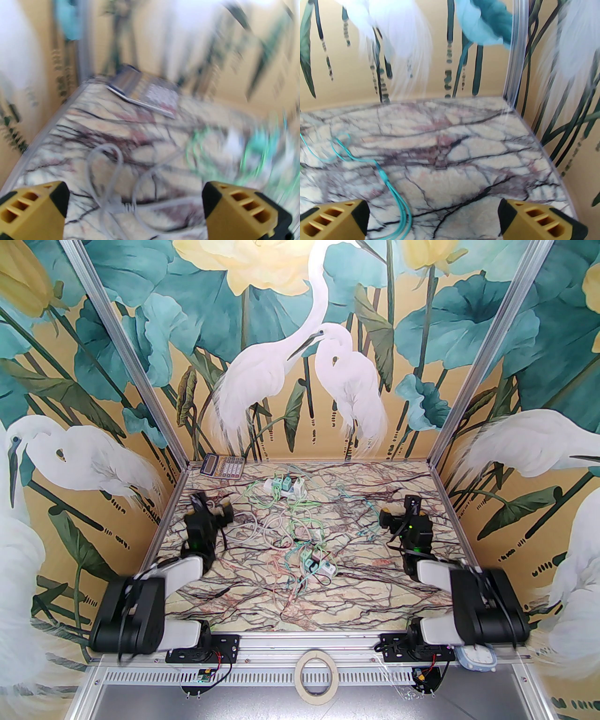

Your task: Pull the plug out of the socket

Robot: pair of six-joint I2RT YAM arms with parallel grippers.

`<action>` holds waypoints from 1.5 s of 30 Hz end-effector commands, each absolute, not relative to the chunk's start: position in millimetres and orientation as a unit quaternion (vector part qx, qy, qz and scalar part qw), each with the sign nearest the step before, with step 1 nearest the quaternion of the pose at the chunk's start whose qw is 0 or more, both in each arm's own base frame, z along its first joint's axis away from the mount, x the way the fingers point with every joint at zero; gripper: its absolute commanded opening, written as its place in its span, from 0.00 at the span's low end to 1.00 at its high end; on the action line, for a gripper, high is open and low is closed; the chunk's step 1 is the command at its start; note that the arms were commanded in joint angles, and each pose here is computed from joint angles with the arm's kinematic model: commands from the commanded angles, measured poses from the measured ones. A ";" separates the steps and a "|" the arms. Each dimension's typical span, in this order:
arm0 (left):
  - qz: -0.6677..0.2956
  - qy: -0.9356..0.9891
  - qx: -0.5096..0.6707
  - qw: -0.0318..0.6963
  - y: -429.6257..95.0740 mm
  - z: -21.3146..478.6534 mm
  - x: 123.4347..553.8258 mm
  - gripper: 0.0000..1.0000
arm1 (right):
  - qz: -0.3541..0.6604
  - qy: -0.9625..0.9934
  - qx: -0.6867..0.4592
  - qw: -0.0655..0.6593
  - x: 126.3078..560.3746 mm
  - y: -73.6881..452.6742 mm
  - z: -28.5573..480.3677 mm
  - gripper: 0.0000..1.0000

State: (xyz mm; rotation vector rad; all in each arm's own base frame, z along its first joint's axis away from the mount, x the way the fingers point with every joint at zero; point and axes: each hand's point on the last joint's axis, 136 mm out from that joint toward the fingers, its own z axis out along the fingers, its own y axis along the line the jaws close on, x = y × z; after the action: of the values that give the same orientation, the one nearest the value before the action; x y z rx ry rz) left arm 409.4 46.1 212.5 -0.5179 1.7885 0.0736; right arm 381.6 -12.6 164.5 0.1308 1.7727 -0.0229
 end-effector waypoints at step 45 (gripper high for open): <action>-0.233 0.847 -0.056 0.474 -145.3 147.4 323.3 0.99 | 0.178 0.886 -0.278 0.326 205.2 239.1 99.8 0.47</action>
State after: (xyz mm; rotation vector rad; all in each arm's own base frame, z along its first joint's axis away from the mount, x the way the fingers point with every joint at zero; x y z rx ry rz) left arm 323.9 -141.7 141.5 -0.1707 2.0980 -0.5601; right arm 210.2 230.6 104.9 -0.6542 2.3138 0.4671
